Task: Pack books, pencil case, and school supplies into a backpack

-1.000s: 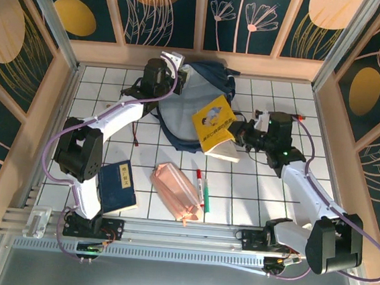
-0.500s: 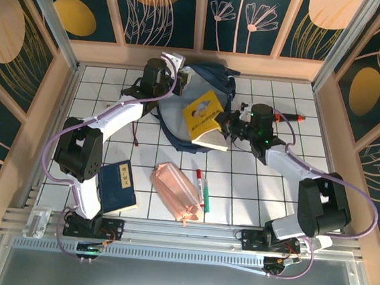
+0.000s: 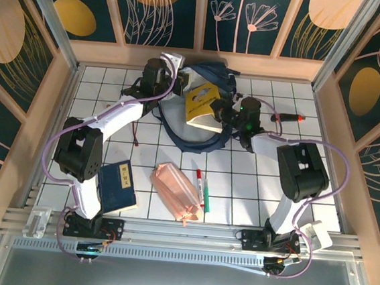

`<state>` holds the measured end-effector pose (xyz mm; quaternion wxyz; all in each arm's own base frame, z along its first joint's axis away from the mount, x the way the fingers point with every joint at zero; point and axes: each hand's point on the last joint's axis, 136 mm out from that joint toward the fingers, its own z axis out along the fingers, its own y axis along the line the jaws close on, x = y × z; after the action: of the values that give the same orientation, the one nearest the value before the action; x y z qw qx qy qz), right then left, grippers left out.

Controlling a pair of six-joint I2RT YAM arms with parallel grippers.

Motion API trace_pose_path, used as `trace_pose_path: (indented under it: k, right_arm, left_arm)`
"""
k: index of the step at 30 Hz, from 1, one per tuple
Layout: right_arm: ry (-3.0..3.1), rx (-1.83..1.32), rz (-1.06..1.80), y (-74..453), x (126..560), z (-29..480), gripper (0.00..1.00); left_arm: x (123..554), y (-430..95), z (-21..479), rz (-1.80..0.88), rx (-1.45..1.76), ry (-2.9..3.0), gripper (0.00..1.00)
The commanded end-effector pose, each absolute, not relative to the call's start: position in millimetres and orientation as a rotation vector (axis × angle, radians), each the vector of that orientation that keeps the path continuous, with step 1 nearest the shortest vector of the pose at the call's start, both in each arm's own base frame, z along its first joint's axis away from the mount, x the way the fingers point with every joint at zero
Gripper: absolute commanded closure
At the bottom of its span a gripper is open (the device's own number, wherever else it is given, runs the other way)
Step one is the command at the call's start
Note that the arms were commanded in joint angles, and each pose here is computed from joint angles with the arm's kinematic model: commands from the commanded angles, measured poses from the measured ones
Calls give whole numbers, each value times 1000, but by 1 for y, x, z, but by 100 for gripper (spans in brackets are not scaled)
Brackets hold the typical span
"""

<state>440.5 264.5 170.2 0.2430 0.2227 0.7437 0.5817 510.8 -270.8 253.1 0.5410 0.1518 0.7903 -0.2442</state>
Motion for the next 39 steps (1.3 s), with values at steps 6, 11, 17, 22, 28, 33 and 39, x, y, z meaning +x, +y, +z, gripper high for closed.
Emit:
trace_pose_path:
  k: [6, 11, 17, 22, 28, 33, 39]
  right_arm:
    - [2096, 677, 1544, 277, 437, 141, 91]
    - [2298, 742, 1350, 259, 405, 124, 73]
    - [2477, 725, 1076, 228, 389, 106, 44]
    - [2626, 711, 817, 204, 393, 96, 40]
    - [2689, 524, 636, 199, 408, 94, 40]
    - [2680, 260, 607, 208, 424, 95, 40]
    - [2676, 56, 651, 225, 430, 77, 41]
  left_arm:
    - [502, -272, 346, -673, 324, 1642, 100]
    - [501, -272, 343, -660, 339, 1645, 100]
    - [500, -272, 336, -658, 344, 1656, 100]
    - [499, -271, 334, -654, 348, 1655, 100]
    - [499, -272, 337, -649, 358, 1648, 100]
    - [498, -272, 337, -647, 362, 1649, 100]
    - [497, -271, 339, -646, 358, 1646, 100]
